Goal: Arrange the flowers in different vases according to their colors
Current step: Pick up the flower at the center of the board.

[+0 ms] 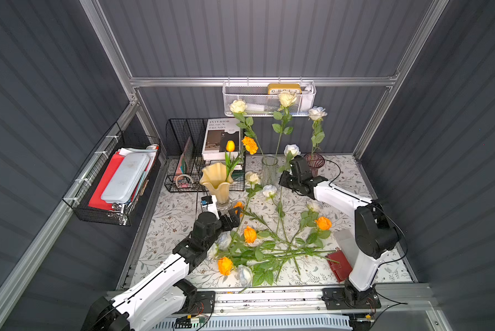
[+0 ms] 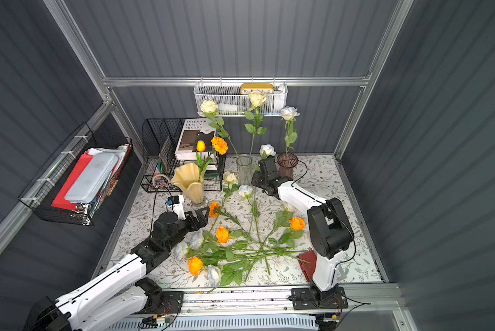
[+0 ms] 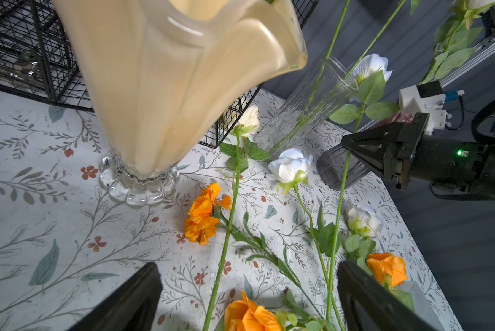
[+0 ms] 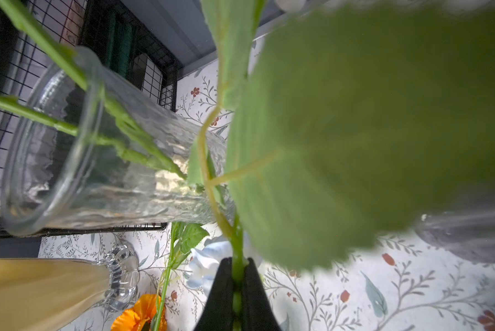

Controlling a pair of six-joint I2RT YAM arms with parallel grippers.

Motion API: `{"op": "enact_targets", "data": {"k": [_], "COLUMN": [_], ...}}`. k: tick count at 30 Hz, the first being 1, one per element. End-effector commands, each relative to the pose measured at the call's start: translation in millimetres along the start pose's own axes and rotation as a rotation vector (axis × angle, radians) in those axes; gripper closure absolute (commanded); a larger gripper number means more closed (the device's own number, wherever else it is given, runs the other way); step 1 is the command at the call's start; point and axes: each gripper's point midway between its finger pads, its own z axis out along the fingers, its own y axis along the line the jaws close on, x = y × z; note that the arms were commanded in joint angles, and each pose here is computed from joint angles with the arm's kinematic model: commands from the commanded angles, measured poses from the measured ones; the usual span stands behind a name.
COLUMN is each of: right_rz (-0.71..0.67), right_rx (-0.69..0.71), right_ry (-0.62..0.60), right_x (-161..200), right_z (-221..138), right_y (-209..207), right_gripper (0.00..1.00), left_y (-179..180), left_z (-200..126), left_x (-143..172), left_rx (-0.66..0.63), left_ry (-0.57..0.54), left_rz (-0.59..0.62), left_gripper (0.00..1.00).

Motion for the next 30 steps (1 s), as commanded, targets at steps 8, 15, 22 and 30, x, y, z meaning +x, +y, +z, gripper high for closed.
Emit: {"op": "enact_targets", "data": {"k": [8, 15, 22, 30], "right_rz": [-0.089, -0.132, -0.190, -0.258], "right_rx": [-0.076, -0.116, -0.164, -0.260], "right_ry": [-0.246, -0.369, -0.574, -0.994], "right_x": [-67, -96, -137, -188], "right_z": [-50, -99, -172, -308], "right_y": [31, 46, 65, 88], "right_gripper": [1.00, 1.00, 1.00, 1.00], "left_y": [-1, -1, -2, -1], "left_z": [-1, 0, 1, 3], "left_x": [0, 1, 2, 3], "left_rx": [0.012, 0.013, 0.015, 0.013], "left_ry": [-0.003, 0.000, 0.004, 0.008], "left_rz": [0.023, 0.026, 0.027, 0.029], "left_gripper": [0.01, 0.01, 0.01, 0.01]}}
